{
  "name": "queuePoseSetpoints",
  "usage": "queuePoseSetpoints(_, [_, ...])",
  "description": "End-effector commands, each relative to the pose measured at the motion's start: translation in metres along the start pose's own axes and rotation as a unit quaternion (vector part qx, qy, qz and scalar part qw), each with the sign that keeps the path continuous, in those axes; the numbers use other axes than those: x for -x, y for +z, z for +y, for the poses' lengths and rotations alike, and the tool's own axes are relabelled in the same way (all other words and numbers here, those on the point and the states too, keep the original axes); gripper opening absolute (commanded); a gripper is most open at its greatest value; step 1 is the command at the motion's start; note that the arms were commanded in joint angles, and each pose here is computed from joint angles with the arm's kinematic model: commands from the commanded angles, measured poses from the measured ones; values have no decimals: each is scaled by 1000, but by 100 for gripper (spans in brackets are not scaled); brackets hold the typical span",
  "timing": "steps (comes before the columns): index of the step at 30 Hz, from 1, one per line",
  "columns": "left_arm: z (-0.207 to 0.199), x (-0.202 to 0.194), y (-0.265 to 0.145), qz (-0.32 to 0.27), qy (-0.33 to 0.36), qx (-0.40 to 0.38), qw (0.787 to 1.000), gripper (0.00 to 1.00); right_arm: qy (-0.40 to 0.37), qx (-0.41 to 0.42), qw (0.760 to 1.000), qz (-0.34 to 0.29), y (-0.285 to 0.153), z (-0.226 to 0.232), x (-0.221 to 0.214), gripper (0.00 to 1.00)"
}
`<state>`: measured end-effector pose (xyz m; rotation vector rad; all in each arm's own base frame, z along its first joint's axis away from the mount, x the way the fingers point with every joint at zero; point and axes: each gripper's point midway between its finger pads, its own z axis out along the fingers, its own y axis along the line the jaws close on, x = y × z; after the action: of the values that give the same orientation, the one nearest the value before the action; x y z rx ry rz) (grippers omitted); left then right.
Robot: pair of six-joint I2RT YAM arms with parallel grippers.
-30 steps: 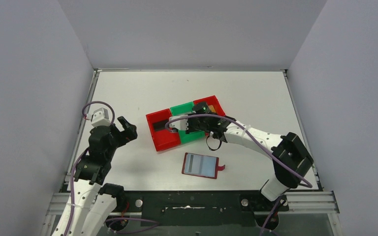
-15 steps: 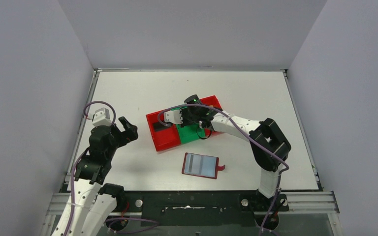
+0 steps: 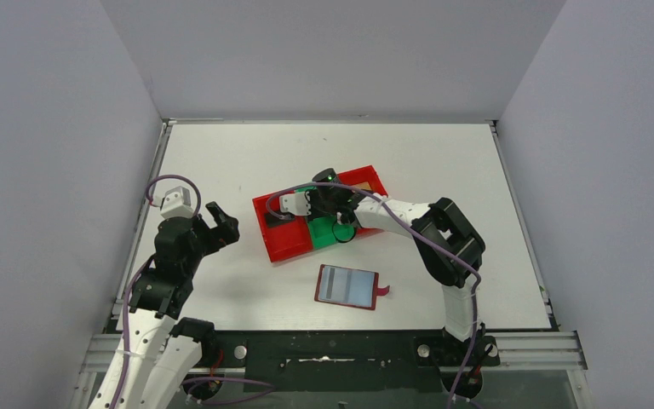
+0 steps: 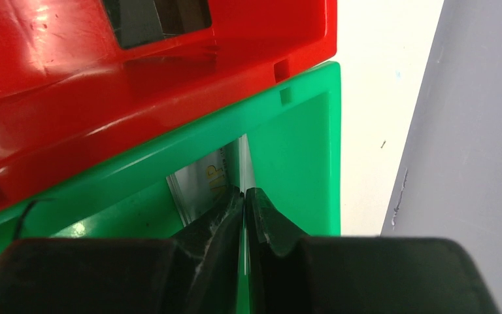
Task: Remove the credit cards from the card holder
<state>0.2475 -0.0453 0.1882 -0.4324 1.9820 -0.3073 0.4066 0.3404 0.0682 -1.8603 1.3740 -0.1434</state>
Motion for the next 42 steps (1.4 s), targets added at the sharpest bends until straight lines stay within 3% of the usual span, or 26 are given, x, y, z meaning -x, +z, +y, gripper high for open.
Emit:
queuePoseSetpoints(1, [-9, 13, 1, -25, 1, -20, 999, 94, -3, -62, 998, -15, -7, -40, 13, 13])
queuePoseSetpoints(10, [-7, 14, 1, -28, -2, -17, 999, 94, 8, -34, 999, -26, -7, -26, 14, 18])
queuePoseSetpoints(16, [-8, 13, 1, -26, -2, -16, 1000, 94, 12, -24, 999, -39, -14, -26, 18, 31])
queuePoseSetpoints(24, [-6, 12, 2, -25, -1, -13, 1000, 94, 25, -16, 999, -29, -15, -27, 9, 34])
queuePoseSetpoints(42, [-7, 8, 5, -14, 1, -15, 1000, 94, 131, -49, 989, -39, -18, -36, 11, 43])
